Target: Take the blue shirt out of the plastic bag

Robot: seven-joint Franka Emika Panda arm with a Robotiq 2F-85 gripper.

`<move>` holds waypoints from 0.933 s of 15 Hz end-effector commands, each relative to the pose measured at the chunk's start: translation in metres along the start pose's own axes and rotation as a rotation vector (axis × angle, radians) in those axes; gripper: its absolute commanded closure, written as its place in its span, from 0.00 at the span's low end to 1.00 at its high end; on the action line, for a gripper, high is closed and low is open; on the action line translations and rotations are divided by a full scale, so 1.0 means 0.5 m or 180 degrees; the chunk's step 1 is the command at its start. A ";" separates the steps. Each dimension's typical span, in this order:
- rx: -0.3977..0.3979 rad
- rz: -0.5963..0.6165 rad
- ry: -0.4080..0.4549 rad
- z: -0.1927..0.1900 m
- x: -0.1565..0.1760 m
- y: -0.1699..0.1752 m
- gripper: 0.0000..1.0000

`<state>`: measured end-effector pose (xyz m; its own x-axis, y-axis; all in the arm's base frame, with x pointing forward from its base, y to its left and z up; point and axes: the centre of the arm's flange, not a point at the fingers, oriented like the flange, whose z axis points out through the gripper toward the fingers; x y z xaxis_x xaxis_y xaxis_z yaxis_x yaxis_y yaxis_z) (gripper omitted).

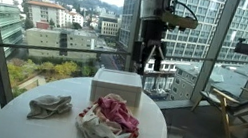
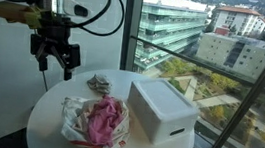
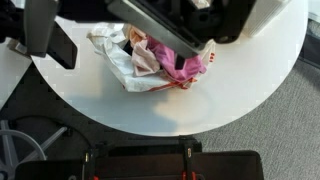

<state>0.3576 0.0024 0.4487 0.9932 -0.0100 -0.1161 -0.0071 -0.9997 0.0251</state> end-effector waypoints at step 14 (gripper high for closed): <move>0.0093 0.0077 -0.0016 0.386 0.166 0.002 0.00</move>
<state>0.3883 -0.0026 0.3052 0.9900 -0.0250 -0.1388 -0.0239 -0.9997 0.0090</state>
